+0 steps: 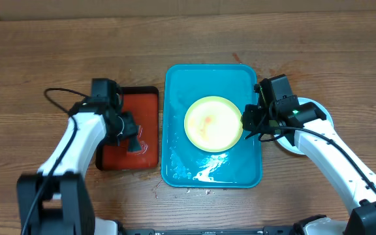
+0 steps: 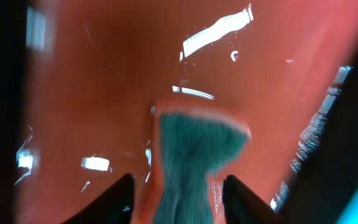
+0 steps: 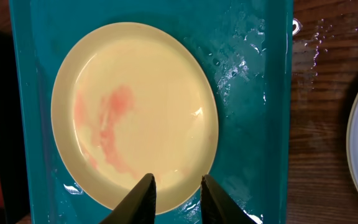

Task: Clean dirty plates on tray and stack at the side
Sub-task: 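Grasp the sponge in the red tray with the left gripper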

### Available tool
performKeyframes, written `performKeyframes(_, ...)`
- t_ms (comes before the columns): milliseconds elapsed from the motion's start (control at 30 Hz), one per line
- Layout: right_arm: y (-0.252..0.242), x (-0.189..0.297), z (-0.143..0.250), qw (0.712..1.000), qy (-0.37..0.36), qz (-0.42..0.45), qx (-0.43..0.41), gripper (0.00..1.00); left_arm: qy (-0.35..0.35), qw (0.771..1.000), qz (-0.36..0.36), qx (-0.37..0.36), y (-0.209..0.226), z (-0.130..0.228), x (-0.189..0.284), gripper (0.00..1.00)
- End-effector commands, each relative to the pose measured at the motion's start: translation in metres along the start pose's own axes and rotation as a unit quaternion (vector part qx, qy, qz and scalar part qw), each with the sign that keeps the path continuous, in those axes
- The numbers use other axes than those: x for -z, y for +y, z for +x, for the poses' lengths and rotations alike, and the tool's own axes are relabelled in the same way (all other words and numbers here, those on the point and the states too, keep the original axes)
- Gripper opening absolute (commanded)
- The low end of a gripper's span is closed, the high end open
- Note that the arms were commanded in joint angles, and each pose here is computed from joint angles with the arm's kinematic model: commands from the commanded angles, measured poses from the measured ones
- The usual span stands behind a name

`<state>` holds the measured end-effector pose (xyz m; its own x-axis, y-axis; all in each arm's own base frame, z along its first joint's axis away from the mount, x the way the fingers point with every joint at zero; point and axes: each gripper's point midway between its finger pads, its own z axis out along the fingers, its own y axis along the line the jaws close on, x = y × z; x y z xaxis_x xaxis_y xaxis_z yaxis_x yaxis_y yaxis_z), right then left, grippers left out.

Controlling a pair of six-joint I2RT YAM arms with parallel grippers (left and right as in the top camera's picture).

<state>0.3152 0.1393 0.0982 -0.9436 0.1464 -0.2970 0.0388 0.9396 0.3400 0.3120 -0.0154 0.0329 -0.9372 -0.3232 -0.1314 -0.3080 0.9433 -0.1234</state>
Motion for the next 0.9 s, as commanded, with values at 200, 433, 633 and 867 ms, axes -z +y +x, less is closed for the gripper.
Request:
performKeyframes(200, 0.007, 0.005, -0.007, 1.000, -0.009, -0.012, 0.005, 0.26, 0.072, 0.997, -0.005, -0.029, -0.012, 0.026, -0.048, 0.04)
performKeyframes(433, 0.006, 0.005, -0.006, 1.000, -0.007, -0.011, 0.005, 0.26, 0.064, 0.998, -0.007, -0.001, -0.018, 0.012, -0.014, 0.06)
performKeyframes(633, 0.005, 0.005, -0.003, 1.000, -0.001, -0.008, 0.003, 0.26, 0.074, 0.997, -0.012, -0.003, -0.020, 0.013, 0.012, 0.32)
performKeyframes(867, 0.005, 0.005, -0.003, 1.000, -0.001, -0.008, 0.003, 0.26, 0.100, 0.995, -0.022, -0.008, -0.013, 0.039, -0.009, 0.27)
